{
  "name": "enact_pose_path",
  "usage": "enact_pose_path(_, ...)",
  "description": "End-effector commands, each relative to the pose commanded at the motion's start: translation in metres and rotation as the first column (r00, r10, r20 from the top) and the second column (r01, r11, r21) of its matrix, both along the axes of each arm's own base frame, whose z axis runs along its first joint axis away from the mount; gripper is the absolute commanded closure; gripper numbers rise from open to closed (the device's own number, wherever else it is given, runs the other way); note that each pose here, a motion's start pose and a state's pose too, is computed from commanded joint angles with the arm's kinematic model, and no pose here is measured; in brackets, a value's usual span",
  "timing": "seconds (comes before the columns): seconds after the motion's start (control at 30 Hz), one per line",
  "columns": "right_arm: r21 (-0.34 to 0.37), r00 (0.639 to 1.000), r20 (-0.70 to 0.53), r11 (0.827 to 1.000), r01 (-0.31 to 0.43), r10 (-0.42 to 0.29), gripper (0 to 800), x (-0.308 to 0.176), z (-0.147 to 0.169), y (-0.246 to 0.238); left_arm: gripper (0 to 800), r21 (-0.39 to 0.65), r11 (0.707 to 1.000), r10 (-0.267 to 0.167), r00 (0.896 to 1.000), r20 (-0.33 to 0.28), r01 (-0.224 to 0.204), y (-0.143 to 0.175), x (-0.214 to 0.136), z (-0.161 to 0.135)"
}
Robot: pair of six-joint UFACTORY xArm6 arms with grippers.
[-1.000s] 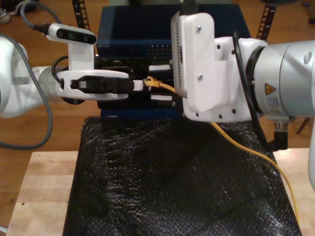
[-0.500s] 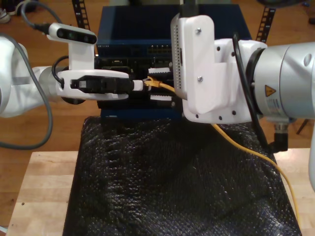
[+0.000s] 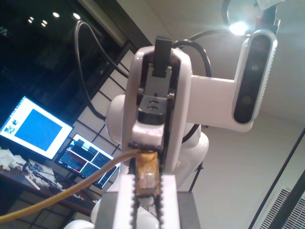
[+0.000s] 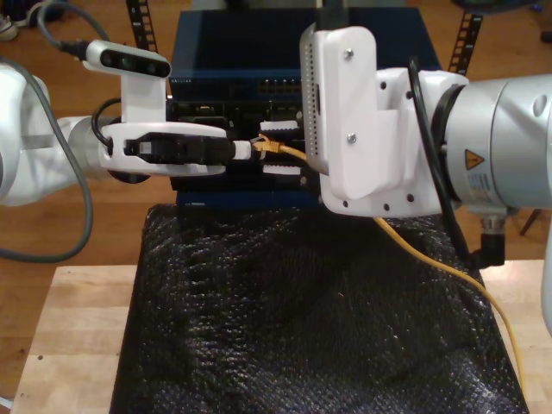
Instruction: Grab the cable and plug it in
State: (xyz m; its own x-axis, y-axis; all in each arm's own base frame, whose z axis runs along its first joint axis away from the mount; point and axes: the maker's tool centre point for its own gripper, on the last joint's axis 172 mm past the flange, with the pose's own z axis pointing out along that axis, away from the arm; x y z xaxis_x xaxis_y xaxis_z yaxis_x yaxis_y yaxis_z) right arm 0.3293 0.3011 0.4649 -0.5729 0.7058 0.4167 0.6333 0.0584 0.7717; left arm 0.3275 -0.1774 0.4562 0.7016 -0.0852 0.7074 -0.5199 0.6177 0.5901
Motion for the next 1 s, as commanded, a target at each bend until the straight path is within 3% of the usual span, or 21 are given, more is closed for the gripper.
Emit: enact_pose_path(1.0, 0.014, 1.0, -0.002, 1.0, 0.0, 0.0, 579, -0.0029, 0.0034, -0.0007, 798, -0.003, 1.0, -0.005, 1.0, -0.001, 0.005, 0.0001, -0.0009, 0.0003)
